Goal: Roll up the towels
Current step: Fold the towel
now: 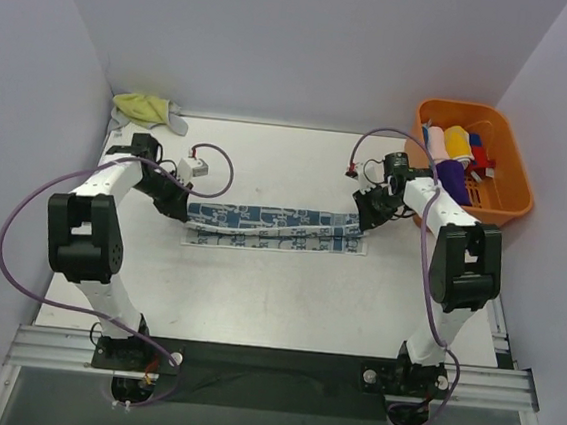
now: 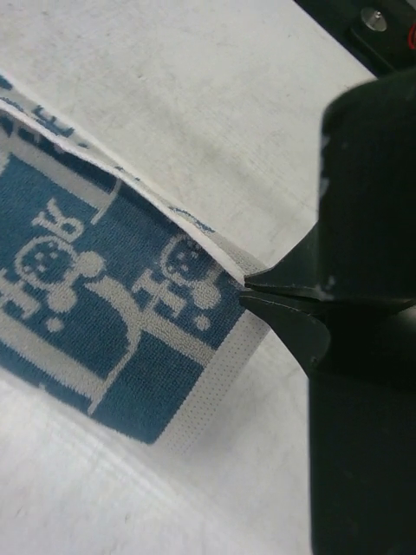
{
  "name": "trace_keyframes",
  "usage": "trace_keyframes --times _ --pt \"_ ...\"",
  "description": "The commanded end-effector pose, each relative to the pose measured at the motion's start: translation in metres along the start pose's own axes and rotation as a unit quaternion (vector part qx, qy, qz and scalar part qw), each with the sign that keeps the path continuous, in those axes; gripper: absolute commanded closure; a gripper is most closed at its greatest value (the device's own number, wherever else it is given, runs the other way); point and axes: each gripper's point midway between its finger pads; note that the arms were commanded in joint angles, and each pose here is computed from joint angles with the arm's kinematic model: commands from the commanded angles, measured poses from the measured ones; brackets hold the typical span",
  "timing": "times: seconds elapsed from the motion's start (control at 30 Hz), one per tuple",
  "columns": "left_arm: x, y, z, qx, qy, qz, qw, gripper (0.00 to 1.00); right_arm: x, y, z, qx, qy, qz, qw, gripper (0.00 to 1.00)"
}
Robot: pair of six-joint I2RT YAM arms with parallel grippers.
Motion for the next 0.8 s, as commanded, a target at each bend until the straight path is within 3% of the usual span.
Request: trace_keyframes --times 0.0,0.3,0.6,0.77 --pt "-0.022 -0.014 0.013 0.009 -0.060 0.002 0.998 1.00 -0.002 -0.016 0.007 0.032 0.000 0.011 0.999 1.00" --pt "-0.023 -0.053 0.043 0.060 -0.064 -0.023 0.996 1.00 -0.005 -0.023 0.013 0.047 -0.003 0.009 0.999 1.00" --pt "-0.027 -0.057 0.044 0.063 -0.064 -0.019 0.996 1.00 -0.007 -0.033 0.019 0.063 -0.002 0.007 0.998 1.00" --pt "-0.035 -0.040 0.033 0.026 -0.070 0.001 0.997 0.81 -0.002 -0.037 0.015 0.062 0.005 -0.006 0.998 1.00"
Point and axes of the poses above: each gripper's point midway between its finger pads, its own z axis out along the fingers, its own x axis along the line the jaws close on, y = z × x, and after that the axes turned 13 degrees about z, right-handed
